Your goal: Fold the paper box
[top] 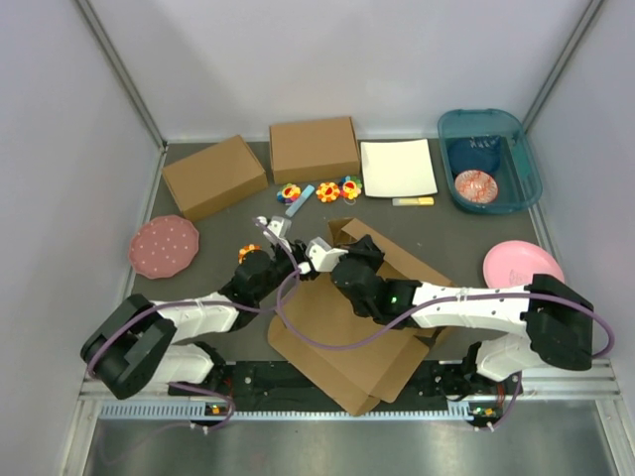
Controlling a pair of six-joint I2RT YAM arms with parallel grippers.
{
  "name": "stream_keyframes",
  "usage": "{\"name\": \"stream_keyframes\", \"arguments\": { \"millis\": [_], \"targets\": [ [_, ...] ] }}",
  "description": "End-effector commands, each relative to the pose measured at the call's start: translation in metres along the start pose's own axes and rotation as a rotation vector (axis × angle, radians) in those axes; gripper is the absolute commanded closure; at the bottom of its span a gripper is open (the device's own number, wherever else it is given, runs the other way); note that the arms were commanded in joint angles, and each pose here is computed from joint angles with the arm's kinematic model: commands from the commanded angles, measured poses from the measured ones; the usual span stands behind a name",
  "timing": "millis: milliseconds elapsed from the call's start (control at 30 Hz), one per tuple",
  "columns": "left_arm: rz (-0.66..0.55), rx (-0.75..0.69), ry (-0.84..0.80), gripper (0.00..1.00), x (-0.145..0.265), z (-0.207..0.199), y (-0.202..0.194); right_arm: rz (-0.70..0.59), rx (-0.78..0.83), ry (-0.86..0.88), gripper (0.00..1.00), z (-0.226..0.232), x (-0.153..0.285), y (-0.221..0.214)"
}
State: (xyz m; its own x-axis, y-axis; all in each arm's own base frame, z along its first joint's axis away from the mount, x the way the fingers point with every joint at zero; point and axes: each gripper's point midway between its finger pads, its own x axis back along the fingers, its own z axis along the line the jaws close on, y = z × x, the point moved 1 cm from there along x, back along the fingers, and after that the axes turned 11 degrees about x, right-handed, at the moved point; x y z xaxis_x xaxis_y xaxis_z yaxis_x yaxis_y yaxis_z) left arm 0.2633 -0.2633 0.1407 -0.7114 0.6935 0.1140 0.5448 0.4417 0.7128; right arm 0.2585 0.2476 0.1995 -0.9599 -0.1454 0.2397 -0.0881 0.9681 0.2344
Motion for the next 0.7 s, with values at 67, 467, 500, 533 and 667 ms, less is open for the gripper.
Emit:
{"name": "stream_keyframes", "arguments": {
  "millis": [67,467,500,533,667],
  "targets": [
    [-0.157,-0.113,0.022,0.46,0.016,-0.008,0.04,-0.054,-0.045,0.068,1.0,0.013,0.004,0.009],
    [-0.332,-0.089,0.312,0.44,0.02,0.04,0.09,-0.067,-0.053,0.07,1.0,0.011,0.006,0.011],
    [-0.333,-0.085,0.297,0.44,0.01,0.034,0.101,-0.068,-0.054,0.072,1.0,0.012,0.006,0.011],
    [-0.281,-0.081,0.343,0.44,-0.001,0.051,0.093,-0.068,-0.052,0.073,1.0,0.012,0.005,0.011],
    [-0.18,-0.05,0.292,0.44,-0.037,0.05,0.091,-0.071,-0.055,0.08,1.0,0.015,0.006,0.013]
  ]
}}
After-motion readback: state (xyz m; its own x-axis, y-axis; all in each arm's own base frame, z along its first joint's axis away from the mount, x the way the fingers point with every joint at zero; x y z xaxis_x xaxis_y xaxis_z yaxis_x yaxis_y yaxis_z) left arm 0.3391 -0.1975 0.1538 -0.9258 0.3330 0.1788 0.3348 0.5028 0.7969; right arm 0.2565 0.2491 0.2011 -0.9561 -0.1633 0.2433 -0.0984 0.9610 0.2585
